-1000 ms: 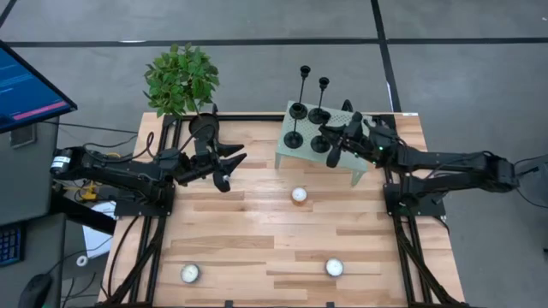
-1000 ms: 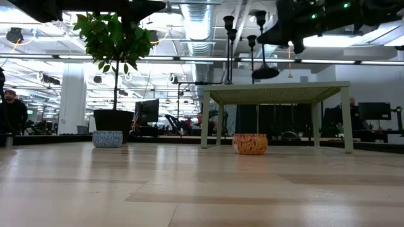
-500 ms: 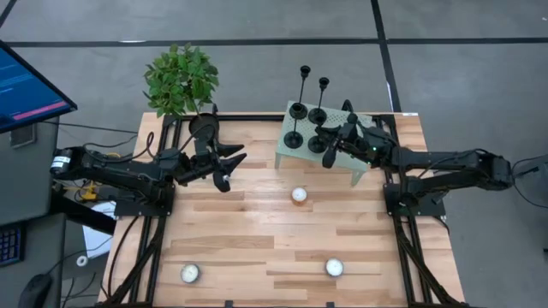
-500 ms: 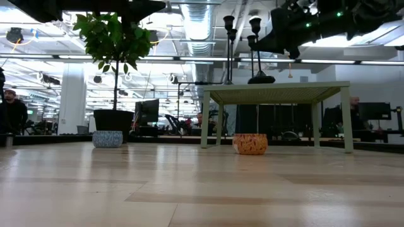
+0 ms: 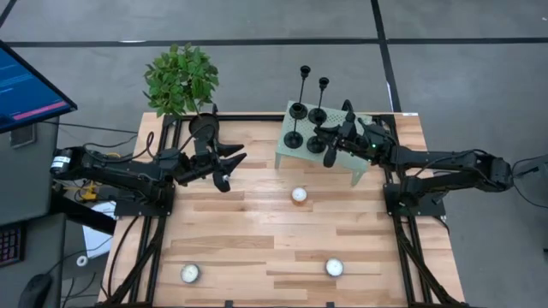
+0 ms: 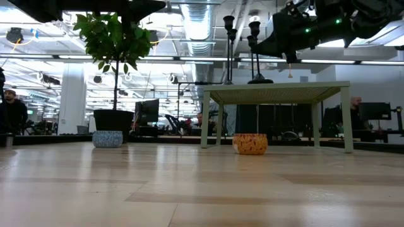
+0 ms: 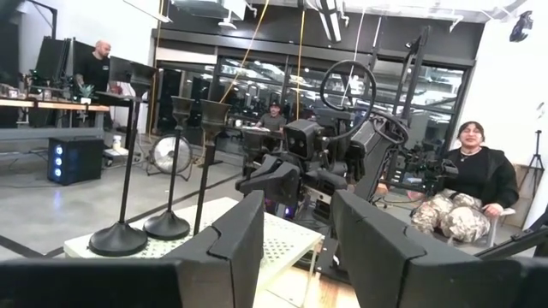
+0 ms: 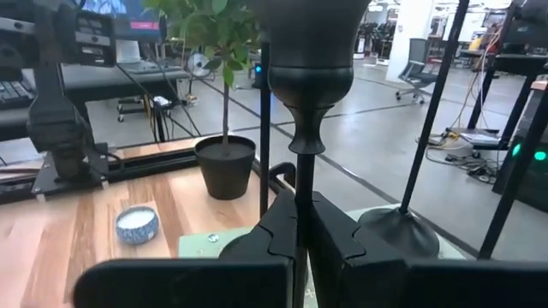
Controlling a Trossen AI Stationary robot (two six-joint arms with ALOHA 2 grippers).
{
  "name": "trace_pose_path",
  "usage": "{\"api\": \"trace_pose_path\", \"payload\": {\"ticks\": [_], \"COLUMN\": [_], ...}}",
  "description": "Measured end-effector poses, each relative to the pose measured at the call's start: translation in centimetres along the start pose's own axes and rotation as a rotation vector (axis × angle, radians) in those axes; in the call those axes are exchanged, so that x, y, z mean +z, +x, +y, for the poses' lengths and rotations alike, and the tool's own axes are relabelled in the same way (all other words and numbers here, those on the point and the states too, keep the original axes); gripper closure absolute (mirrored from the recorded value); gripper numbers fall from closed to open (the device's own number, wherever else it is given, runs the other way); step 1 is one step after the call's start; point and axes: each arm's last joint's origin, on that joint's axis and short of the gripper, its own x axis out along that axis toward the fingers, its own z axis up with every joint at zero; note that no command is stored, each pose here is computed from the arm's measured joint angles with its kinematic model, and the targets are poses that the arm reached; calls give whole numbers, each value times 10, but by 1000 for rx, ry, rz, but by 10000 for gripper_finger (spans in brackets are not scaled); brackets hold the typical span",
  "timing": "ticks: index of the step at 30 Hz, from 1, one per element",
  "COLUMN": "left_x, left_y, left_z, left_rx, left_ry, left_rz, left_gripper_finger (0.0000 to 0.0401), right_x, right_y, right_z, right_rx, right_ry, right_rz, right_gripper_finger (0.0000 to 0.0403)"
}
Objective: Pick & Place candle stick holders
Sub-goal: Put the candle holder on the shelf aligned with the other candle holder to the right
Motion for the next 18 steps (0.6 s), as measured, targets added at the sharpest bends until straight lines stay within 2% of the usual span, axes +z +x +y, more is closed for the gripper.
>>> {"api": "trace_pose_path", "payload": {"ticks": [14,18], "left_x": [1,1], "left_y": [0,0], "left_z": [0,0], "left_rx": [0,0], "left_ry": [-3,-3], "left_rz": [-9,-9], "left_gripper_finger": [258,258], "right_x": [3,-10], "right_y": [1,-3], "right_z": [-11,-11], "right_rx": [67,70], "right_ry": [-5,20], "right_rz": [-34,-50], "right_gripper_finger": [403,403]}}
